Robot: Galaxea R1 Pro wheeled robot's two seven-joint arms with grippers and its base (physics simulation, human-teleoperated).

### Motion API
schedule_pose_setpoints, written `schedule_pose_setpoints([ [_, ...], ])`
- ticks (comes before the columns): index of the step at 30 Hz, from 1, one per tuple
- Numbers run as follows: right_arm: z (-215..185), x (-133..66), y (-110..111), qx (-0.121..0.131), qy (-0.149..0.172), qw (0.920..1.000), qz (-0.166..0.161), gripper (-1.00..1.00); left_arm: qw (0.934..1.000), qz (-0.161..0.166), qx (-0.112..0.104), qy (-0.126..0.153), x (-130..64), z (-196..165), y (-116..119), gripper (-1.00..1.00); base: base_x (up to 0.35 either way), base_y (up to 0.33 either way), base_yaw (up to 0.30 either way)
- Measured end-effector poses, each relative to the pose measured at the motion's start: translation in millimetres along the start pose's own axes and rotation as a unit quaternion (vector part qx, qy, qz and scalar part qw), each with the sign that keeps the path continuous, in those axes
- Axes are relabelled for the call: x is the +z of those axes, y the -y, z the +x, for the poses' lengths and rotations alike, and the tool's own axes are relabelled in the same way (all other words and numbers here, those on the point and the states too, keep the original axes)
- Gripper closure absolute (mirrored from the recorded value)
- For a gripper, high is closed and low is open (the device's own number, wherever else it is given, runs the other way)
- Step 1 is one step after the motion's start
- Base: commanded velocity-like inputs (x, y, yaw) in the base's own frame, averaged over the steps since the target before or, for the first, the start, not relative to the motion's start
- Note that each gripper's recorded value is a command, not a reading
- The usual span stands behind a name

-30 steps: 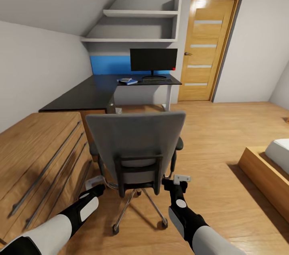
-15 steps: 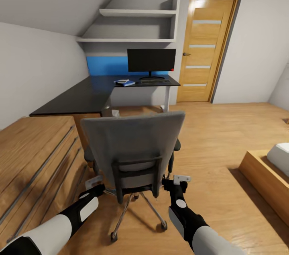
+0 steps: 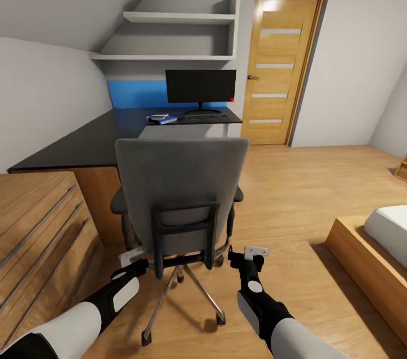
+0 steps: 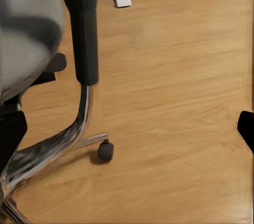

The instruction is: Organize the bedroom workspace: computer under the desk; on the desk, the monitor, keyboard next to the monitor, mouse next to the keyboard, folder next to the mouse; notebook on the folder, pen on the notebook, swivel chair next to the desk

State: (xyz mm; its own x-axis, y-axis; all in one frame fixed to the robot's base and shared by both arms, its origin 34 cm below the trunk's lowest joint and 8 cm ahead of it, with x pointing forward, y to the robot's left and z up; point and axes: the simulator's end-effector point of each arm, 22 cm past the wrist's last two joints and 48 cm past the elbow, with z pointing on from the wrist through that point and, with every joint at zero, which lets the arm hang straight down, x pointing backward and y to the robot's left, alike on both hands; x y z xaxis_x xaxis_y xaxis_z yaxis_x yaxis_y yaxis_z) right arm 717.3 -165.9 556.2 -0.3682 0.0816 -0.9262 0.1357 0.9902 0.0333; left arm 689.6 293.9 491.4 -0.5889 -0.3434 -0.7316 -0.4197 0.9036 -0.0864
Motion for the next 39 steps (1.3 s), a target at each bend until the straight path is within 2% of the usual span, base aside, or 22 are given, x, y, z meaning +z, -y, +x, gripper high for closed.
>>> schedule_pose_setpoints([
  [6,0,0.2,0,0.000,0.000,1.0000,0.000,-1.00,1.0000,0.000,-0.001,0.002,0.1,-1,1,-1.00,-0.021,-0.090,0.000],
  [16,0,0.2,0,0.000,0.000,1.0000,0.000,-1.00,1.0000,0.000,-0.006,0.001,0.3,0,-1,-1.00,-0.212,-0.002,0.000],
  [21,2,0.5,0,0.000,0.000,1.0000,0.000,-1.00,0.9995,0.021,-0.014,0.017,-3.5,-15,20,-1.00,-0.011,0.000,0.000],
  [39,40,7.8,3,0.001,0.000,1.0000,0.000,-1.00,0.9994,0.024,-0.018,0.019,15.9,14,17,-1.00,0.000,0.000,0.000],
])
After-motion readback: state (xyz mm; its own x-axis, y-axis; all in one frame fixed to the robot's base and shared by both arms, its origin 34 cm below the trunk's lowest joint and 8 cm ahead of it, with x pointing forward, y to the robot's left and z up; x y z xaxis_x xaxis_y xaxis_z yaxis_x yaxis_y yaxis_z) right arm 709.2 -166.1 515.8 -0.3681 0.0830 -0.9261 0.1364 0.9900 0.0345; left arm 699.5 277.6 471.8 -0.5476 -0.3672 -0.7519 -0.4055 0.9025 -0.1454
